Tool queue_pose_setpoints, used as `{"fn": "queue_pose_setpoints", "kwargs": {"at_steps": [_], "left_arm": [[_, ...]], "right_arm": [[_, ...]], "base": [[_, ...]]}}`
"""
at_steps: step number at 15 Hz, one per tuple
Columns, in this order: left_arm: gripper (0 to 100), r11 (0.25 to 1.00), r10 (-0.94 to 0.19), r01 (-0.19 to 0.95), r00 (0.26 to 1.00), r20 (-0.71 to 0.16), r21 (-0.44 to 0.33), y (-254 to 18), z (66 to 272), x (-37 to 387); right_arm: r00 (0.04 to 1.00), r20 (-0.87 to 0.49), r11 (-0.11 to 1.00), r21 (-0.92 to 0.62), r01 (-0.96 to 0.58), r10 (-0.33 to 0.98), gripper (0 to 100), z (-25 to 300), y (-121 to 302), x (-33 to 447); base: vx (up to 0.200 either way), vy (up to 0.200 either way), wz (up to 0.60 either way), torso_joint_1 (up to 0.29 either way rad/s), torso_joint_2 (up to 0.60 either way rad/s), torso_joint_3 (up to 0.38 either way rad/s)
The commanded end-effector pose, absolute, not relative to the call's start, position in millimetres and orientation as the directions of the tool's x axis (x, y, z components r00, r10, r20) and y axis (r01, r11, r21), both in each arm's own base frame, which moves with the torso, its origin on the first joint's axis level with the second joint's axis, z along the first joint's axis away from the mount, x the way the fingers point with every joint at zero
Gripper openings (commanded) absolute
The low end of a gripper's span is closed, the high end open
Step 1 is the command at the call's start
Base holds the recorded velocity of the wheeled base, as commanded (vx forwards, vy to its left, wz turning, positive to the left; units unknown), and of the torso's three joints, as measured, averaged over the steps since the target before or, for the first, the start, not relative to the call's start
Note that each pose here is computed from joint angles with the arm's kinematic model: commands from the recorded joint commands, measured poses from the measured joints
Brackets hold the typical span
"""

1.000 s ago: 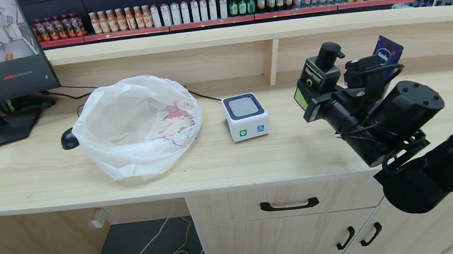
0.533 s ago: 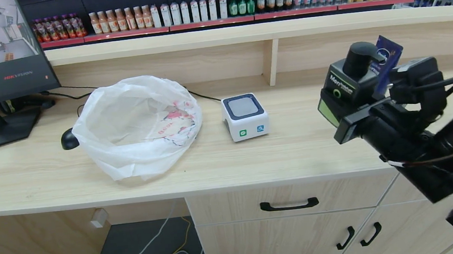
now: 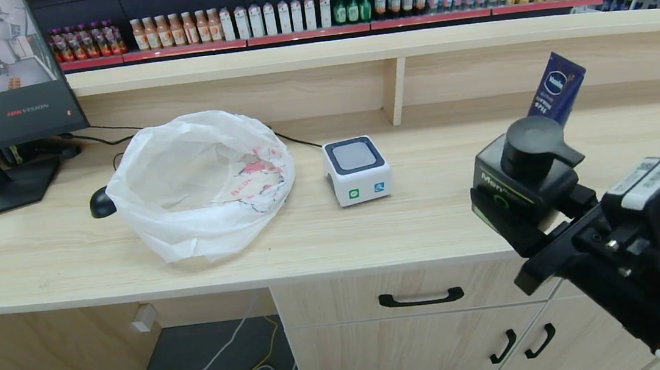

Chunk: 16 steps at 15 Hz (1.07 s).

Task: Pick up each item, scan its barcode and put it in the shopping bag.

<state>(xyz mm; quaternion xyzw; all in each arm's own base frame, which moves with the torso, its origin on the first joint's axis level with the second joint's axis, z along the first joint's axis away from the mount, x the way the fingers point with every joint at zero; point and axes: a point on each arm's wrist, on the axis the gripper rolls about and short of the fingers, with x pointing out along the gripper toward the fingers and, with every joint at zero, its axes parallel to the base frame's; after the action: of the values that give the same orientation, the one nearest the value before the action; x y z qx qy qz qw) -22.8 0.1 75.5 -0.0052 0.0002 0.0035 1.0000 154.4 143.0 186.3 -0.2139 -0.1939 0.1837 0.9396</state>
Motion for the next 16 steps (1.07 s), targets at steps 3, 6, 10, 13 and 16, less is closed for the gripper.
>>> {"fn": "queue_pose_setpoints", "kwargs": {"at_steps": [3, 6, 10, 13, 16], "left_arm": [[100, 1.000, 0.008, -0.008, 1.000, 0.000, -0.011, 0.1, 75.5, -22.8], [100, 1.000, 0.008, -0.008, 1.000, 0.000, -0.011, 0.1, 75.5, -22.8], [100, 1.000, 0.008, -0.008, 1.000, 0.000, -0.011, 0.1, 75.5, -22.8], [100, 1.000, 0.008, -0.008, 1.000, 0.000, -0.011, 0.1, 75.5, -22.8], [100, 1.000, 0.008, -0.008, 1.000, 0.000, -0.011, 0.1, 75.5, -22.8]], "right_arm": [[0.810, 0.324, 0.752, -0.627, -0.203, 0.489, 0, 195.6, 157.9, 143.7], [0.733, 0.383, 0.707, -0.682, -0.186, 0.562, 0, 210.7, 179.0, 127.7], [0.714, 0.369, 0.667, -0.722, -0.183, 0.595, 0, 206.7, 179.7, 120.0], [0.703, 0.351, 0.584, -0.804, -0.113, 0.619, 0, 201.3, 171.5, 108.0], [0.694, 0.367, 0.555, -0.830, -0.056, 0.619, 0, 205.5, 173.6, 107.0]], "base": [[0.000, 0.000, 0.00, 0.000, 0.00, 0.000], [0.000, 0.000, 0.00, 0.000, 0.00, 0.000], [0.000, 0.000, 0.00, 0.000, 0.00, 0.000], [0.000, 0.000, 0.00, 0.000, 0.00, 0.000], [0.000, 0.000, 0.00, 0.000, 0.00, 0.000]]}}
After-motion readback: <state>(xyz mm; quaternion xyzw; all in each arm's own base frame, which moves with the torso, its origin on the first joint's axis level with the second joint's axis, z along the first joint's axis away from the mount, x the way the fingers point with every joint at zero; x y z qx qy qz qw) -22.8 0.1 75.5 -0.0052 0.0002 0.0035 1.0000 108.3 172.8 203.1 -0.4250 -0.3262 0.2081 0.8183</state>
